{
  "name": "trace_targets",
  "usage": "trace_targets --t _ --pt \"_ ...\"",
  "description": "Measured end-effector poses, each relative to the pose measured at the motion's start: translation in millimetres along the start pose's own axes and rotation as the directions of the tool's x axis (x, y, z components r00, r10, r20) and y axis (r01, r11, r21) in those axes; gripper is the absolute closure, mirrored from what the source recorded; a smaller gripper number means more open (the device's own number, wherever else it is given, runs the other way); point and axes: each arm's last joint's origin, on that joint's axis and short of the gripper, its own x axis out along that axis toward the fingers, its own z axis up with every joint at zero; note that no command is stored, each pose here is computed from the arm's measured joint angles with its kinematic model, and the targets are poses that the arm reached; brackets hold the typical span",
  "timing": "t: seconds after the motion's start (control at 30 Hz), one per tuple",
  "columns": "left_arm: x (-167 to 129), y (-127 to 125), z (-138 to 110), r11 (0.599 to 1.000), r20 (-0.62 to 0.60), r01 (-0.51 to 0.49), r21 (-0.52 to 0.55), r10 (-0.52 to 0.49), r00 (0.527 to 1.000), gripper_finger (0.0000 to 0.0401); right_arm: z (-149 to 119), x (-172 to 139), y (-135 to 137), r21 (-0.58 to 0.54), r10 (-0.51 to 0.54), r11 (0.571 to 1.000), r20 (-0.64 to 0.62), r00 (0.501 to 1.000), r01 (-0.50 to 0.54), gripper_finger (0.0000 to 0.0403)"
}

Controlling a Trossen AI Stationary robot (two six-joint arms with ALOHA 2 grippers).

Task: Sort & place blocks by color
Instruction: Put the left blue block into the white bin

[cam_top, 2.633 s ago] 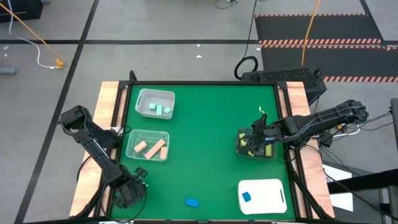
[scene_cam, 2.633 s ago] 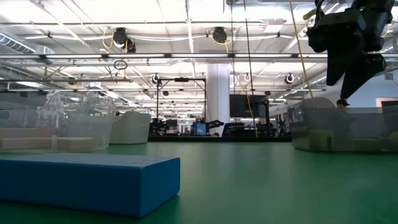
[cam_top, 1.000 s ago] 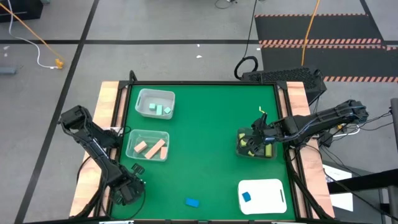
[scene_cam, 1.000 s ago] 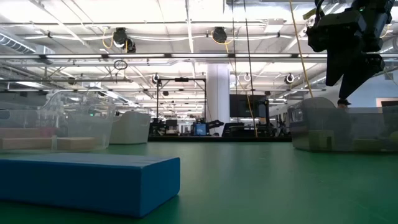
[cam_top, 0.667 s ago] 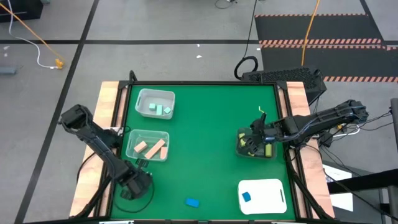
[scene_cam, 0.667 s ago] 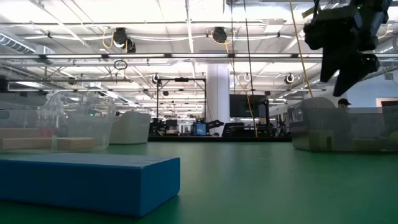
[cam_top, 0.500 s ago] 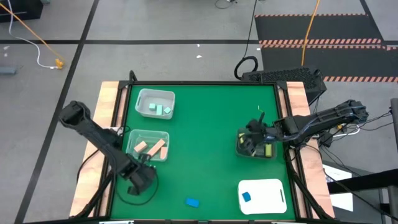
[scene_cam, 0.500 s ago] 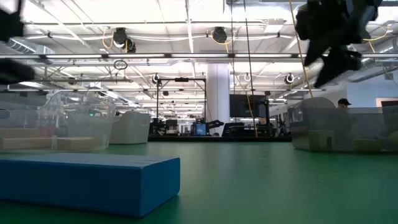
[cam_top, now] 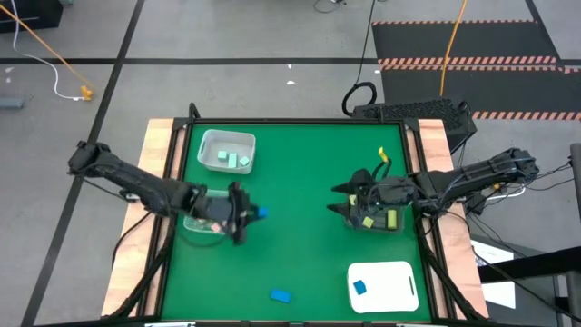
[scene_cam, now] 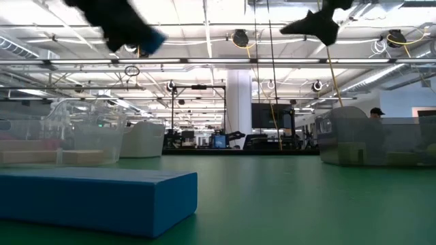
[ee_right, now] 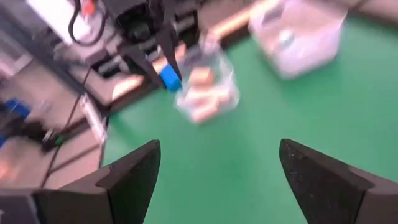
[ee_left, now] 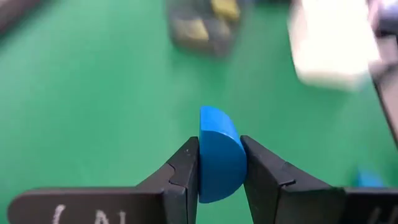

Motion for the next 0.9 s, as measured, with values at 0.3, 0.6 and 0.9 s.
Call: trace_targets --t 0.3,0.6,0.9 --pt "14.1 26.9 49.5 0.993 0.393 -0.01 -0.115 0.055 0.918 0.0304 27.3 6.8 -1.8 -0.05 -0.02 0.998 0.272 0.962 0.035 0.0083" --pt "22.3 30.0 63.8 0.986 0.533 0.056 -0.159 0.038 0.845 0.0305 31.1 38.2 -1.7 -0.04 0.096 0.995 0.314 0.944 -0.088 0.0083" --pt "18.2 27.5 70.2 0.963 0.599 0.163 -0.216 -0.002 0.801 0.0305 34.4 61.2 4.7 -0.048 0.23 0.971 0.432 0.872 -0.232 0.0083"
